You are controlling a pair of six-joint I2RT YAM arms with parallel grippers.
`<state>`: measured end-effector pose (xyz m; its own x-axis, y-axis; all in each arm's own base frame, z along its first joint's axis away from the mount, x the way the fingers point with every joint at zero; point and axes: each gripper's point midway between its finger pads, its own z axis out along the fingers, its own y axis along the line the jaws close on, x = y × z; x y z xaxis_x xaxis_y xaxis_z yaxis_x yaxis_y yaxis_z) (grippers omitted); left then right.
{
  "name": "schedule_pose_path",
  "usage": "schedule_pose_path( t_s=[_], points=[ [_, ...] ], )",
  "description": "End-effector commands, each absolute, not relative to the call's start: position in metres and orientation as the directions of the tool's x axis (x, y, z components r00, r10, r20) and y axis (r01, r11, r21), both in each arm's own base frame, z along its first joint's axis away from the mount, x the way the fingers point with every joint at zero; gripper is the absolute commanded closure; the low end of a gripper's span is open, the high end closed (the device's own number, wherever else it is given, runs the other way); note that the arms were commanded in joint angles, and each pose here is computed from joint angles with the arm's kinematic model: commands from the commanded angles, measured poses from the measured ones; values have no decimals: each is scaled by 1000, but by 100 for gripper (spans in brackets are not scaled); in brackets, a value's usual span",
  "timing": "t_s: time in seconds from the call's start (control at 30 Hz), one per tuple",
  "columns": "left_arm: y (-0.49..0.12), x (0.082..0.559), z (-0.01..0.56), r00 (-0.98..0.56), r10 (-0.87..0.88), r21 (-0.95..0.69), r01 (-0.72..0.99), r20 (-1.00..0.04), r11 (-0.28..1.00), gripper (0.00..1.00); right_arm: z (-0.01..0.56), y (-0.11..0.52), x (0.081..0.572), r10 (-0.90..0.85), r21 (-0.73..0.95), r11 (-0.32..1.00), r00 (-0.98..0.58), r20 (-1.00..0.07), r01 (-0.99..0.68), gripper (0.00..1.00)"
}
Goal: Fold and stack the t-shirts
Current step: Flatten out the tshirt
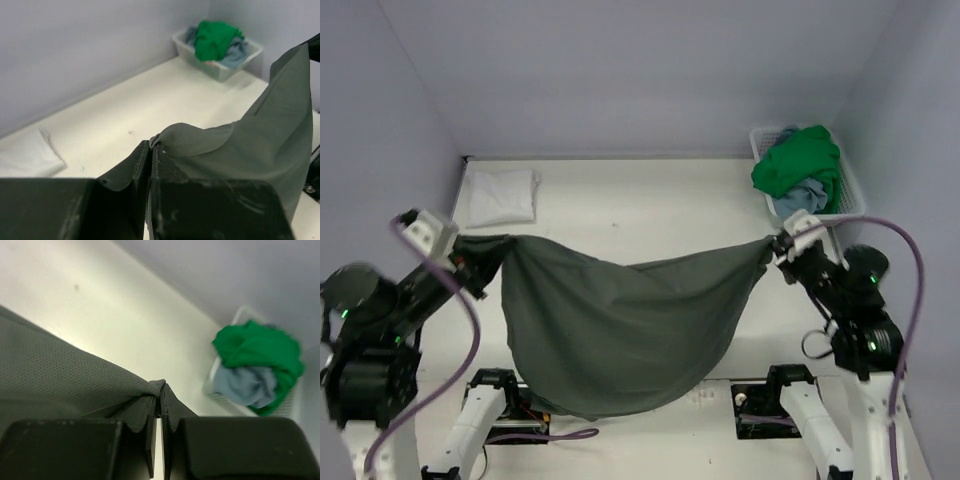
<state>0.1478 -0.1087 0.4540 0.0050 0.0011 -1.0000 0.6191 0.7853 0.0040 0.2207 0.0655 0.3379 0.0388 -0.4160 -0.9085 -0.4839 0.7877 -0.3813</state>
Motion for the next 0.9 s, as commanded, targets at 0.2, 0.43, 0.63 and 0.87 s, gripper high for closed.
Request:
schedule_pose_path(
  t_s=[0.2, 0.43, 0.63, 0.87],
  points=[
    [-86, 315, 371, -102, 119, 49, 518, -988, 854, 100, 248, 72, 336, -463, -336, 752, -92, -882, -567, 100],
    [-74, 397, 324, -168, 123, 36, 447, -978, 894, 100, 201, 68, 406, -475, -319, 770, -163, -865, -552, 100],
    [-62, 442, 292, -211, 126, 41, 367, -969, 929, 100, 173, 66, 449, -481, -313, 778, -197, -854, -545, 100],
    [-53, 465, 285, -188, 147, 88, 292, -971, 952, 100, 134, 60, 482, -474, -305, 811, -255, -843, -499, 100]
  ],
)
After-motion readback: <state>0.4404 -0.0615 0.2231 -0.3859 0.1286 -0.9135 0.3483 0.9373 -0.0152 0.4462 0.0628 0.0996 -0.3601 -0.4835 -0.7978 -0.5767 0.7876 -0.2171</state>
